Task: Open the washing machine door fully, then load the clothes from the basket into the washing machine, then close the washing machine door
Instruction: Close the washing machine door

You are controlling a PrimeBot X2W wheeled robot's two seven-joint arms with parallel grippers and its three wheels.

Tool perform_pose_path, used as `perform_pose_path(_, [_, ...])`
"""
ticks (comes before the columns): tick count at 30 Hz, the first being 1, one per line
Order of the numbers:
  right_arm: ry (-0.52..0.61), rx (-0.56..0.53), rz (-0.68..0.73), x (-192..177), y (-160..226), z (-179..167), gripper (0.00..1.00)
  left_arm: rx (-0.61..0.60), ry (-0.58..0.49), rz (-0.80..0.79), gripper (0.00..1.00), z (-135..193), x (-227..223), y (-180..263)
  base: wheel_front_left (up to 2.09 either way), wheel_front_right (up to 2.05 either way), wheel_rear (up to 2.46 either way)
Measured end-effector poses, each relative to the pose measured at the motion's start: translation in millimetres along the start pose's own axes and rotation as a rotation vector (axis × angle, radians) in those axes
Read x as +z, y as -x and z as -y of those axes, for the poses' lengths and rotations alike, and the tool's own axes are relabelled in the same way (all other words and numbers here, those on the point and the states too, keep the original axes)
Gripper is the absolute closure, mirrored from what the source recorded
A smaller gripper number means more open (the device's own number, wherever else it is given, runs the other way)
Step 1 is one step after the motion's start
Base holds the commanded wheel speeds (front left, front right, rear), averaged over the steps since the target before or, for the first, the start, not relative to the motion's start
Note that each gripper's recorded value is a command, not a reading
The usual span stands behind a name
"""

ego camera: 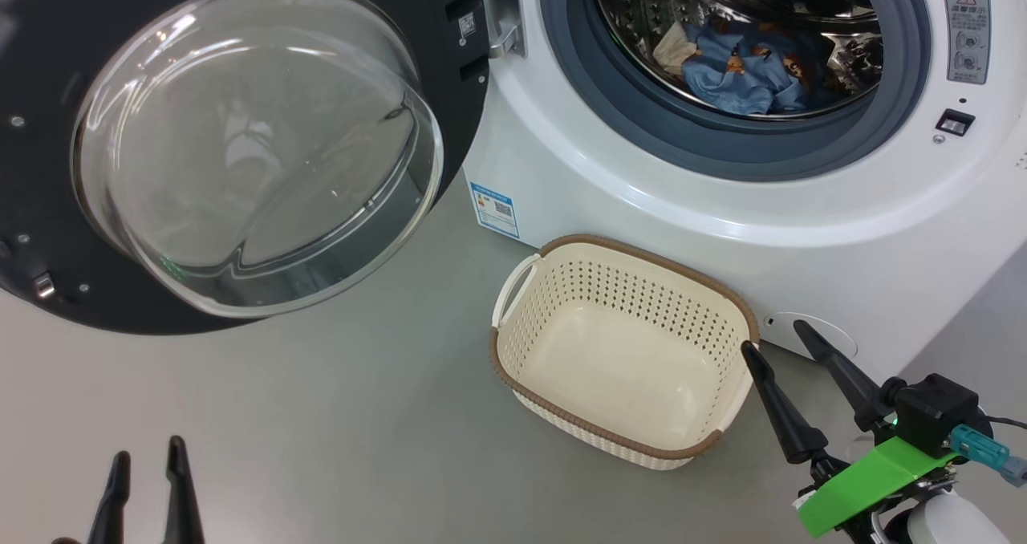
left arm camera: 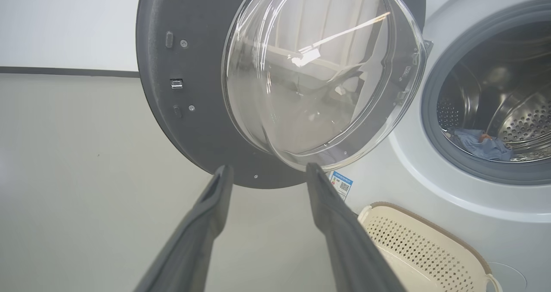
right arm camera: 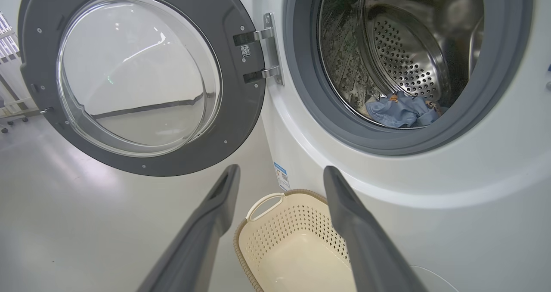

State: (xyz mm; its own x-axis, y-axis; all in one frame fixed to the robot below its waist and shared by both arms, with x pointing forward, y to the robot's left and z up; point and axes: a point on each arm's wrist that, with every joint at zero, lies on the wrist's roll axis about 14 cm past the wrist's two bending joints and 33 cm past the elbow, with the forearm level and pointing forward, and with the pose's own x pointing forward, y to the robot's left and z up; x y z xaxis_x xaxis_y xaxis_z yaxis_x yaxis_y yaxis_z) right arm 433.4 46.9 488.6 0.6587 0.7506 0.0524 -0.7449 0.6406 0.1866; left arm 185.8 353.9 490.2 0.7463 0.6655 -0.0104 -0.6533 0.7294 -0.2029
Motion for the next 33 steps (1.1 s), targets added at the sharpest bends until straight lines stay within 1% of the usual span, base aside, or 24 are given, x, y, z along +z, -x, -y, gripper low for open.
perform_pose_path(2, [-0.002,-0.003,0.000,0,0,1,0.00,0.001,0.002,0.003,0.72,0,1,-1,0.00,0.00,0.00])
perform_pose_path(3, [-0.003,-0.005,0.000,0,0,1,0.00,-0.002,0.005,0.009,1.00,0,3,-1,0.00,0.00,0.00])
perform_pose_path(5, [-0.008,-0.008,0.001,-1,0,2,0.00,-0.001,0.009,0.032,1.00,-2,10,-5,0.00,0.00,0.00])
perform_pose_path(8, [-0.019,-0.021,0.001,-3,1,5,0.00,-0.006,0.005,0.110,1.00,-3,34,-17,0.00,0.00,0.00])
perform_pose_path(13, [-0.038,-0.055,0.009,-4,5,13,0.00,-0.025,-0.037,0.295,1.00,-1,94,-42,0.00,0.00,0.00])
perform_pose_path(17, [-0.057,-0.077,0.001,-10,11,16,0.00,-0.027,-0.077,0.441,1.00,-7,147,-62,0.00,0.00,0.00])
perform_pose_path(20, [-0.067,-0.090,0.000,-13,14,21,0.00,-0.050,-0.107,0.515,1.00,-8,180,-80,0.00,0.00,0.00])
perform_pose_path(23, [-0.073,-0.104,-0.010,-19,16,27,0.00,-0.057,-0.084,0.560,1.00,-9,203,-101,0.00,0.00,0.00])
perform_pose_path(28, [-0.086,-0.125,-0.024,-29,18,38,0.00,-0.022,0.012,0.576,1.00,-22,222,-136,0.00,0.00,0.00])
perform_pose_path(29, [-0.089,-0.129,-0.020,-29,16,41,0.00,-0.003,0.060,0.578,1.00,-29,228,-149,0.00,0.00,0.00])
perform_pose_path(33, [-0.094,-0.135,-0.020,-33,14,48,0.00,0.048,0.166,0.567,1.00,-47,235,-172,0.00,0.00,0.00])
